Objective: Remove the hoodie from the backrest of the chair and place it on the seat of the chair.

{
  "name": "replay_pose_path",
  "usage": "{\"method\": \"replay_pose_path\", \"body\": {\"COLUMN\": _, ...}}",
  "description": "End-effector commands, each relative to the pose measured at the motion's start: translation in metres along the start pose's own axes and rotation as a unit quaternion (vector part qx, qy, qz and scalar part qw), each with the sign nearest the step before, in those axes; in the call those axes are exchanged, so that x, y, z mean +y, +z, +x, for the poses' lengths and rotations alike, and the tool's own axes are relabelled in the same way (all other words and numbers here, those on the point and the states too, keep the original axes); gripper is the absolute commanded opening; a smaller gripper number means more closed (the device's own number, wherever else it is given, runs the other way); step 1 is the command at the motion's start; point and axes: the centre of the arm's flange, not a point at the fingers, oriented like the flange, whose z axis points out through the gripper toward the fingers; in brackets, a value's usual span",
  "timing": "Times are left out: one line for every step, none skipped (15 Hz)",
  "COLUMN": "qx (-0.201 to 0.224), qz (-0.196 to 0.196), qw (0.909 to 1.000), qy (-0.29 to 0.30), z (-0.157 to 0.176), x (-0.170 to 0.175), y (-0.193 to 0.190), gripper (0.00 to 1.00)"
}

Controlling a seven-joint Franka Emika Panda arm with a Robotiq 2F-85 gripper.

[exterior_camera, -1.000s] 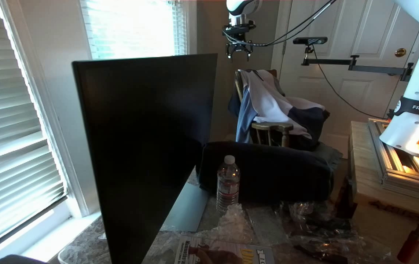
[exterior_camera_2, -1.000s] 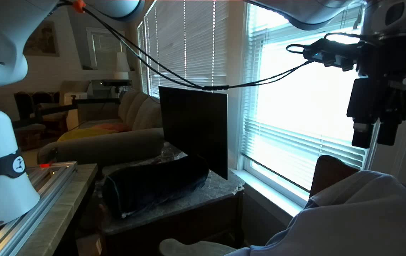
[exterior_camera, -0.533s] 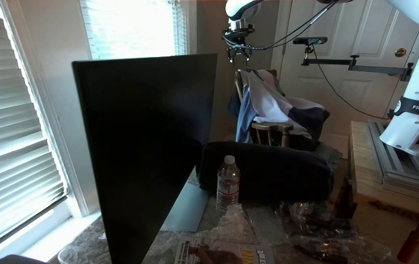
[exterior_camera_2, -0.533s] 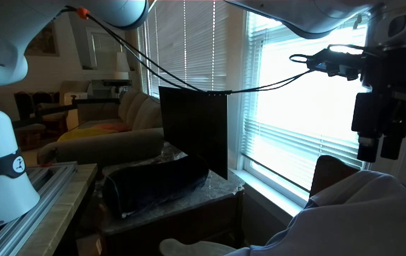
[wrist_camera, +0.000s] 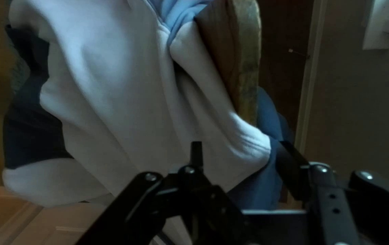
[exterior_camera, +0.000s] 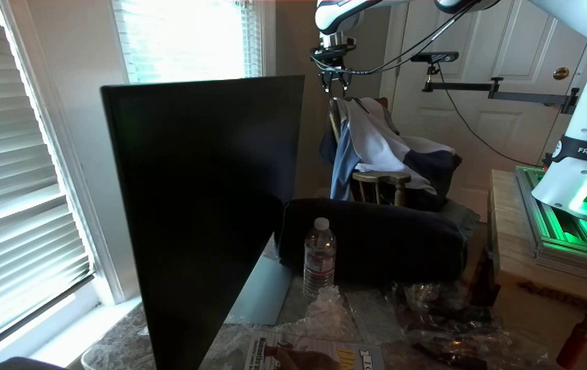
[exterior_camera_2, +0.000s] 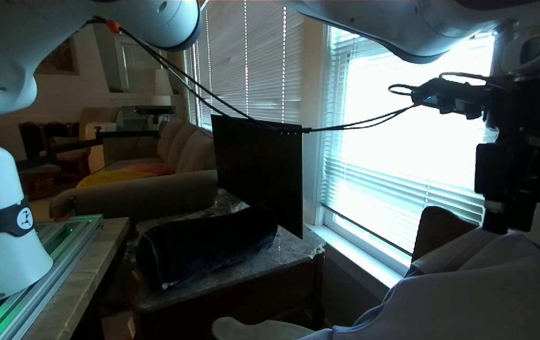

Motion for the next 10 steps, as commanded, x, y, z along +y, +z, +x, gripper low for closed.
{"method": "replay_pose_path", "body": {"qx": 0.003, "qz": -0.005, "qw": 0.9999, "qy": 0.011, "z": 0.006, "x": -0.0201, "y": -0.0032, "gripper": 0.63}}
{"method": "replay_pose_path", "body": {"qx": 0.004, "qz": -0.005, "qw": 0.9999, "qy": 0.01, "z": 0.0053, "x": -0.0208, "y": -0.002, "gripper": 0.62}}
{"method": "replay_pose_path", "body": {"qx": 0.005, "qz": -0.007, "qw": 0.9999, "qy": 0.009, "z": 0.004, "x": -0.0215, "y": -0.0007, "gripper": 0.62}}
{"method": "replay_pose_path", "body": {"qx": 0.004, "qz": -0.008, "qw": 0.9999, "qy": 0.008, "z": 0.0033, "x": -0.0219, "y": 0.0, "gripper": 0.59}}
{"method": "replay_pose_path", "body": {"qx": 0.003, "qz": -0.008, "qw": 0.9999, "qy": 0.008, "z": 0.0025, "x": -0.0222, "y": 0.0011, "gripper": 0.5}}
{"method": "replay_pose_path", "body": {"qx": 0.004, "qz": -0.009, "qw": 0.9999, "qy": 0.007, "z": 0.002, "x": -0.0224, "y": 0.0017, "gripper": 0.46}}
{"method": "replay_pose_path", "body": {"qx": 0.004, "qz": -0.01, "qw": 0.9999, "qy": 0.007, "z": 0.0017, "x": -0.0228, "y": 0.0024, "gripper": 0.34}}
{"method": "replay_pose_path", "body": {"qx": 0.004, "qz": -0.011, "qw": 0.9999, "qy": 0.007, "z": 0.0014, "x": -0.0234, "y": 0.0033, "gripper": 0.29}}
{"method": "replay_pose_path", "body": {"qx": 0.004, "qz": -0.01, "qw": 0.9999, "qy": 0.006, "z": 0.0014, "x": -0.0236, "y": 0.0035, "gripper": 0.28}}
{"method": "replay_pose_path", "body": {"qx": 0.005, "qz": -0.01, "qw": 0.9999, "qy": 0.006, "z": 0.0012, "x": -0.0238, "y": 0.0034, "gripper": 0.25}}
